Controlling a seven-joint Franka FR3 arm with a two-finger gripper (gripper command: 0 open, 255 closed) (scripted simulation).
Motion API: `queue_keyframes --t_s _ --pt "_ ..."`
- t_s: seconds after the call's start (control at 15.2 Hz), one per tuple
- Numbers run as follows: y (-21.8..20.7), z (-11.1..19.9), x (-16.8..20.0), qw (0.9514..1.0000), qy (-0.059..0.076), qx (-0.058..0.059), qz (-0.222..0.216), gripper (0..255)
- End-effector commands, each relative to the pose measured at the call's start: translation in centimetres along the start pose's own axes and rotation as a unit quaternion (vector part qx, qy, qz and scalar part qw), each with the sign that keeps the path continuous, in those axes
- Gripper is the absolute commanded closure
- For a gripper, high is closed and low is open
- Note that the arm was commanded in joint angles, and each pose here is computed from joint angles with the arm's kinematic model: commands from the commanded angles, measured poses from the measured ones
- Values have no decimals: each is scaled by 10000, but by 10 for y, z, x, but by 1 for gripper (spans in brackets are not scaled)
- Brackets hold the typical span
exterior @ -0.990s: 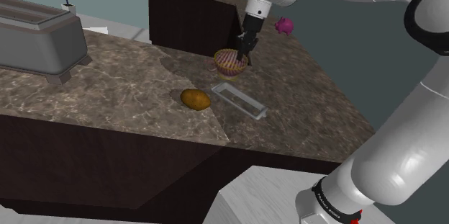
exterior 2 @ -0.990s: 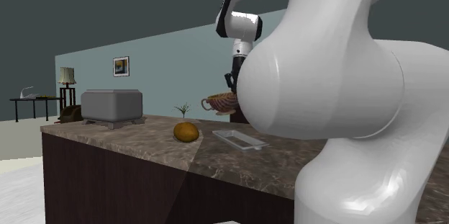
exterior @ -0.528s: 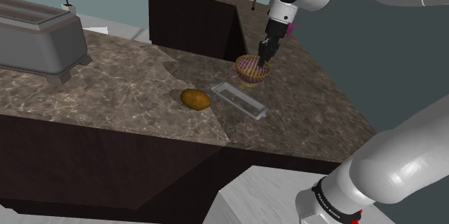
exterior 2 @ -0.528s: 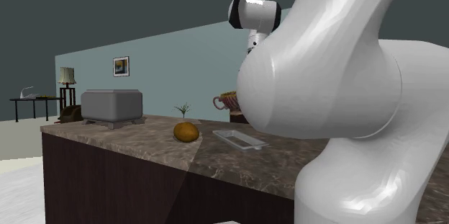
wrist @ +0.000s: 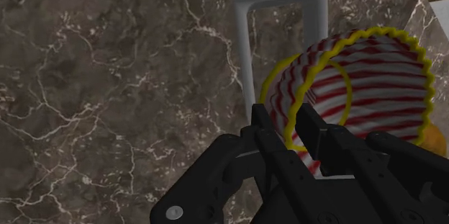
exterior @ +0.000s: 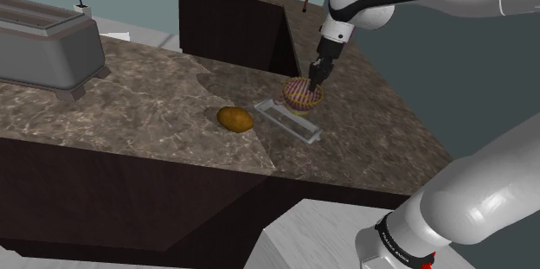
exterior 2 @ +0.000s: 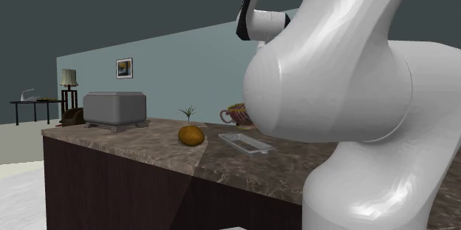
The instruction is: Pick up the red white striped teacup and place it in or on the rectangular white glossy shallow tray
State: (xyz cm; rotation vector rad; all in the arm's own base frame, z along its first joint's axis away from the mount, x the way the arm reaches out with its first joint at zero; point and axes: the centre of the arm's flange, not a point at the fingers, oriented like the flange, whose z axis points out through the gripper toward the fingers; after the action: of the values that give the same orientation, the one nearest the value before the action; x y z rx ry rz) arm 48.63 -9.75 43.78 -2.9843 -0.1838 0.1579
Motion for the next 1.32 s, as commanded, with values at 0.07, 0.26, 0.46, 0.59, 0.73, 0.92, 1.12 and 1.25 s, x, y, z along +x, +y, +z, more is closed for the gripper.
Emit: queue_keyframes --t_s 0.07,0.26,0.46,0.59,0.73,0.92,1.12,1.25 --pt "2 15 2 10000 6 -1 0 255" --pt "5 31 3 10000 6 -1 0 255" --pt "7 46 5 10000 6 -1 0 255" --pt "8 55 5 10000 6 -1 0 255" --pt "8 55 5 10000 6 -1 0 255" --pt "8 55 5 10000 6 -1 0 255" --pt "8 55 5 10000 6 -1 0 255" --pt "9 54 4 10000 6 -2 0 0"
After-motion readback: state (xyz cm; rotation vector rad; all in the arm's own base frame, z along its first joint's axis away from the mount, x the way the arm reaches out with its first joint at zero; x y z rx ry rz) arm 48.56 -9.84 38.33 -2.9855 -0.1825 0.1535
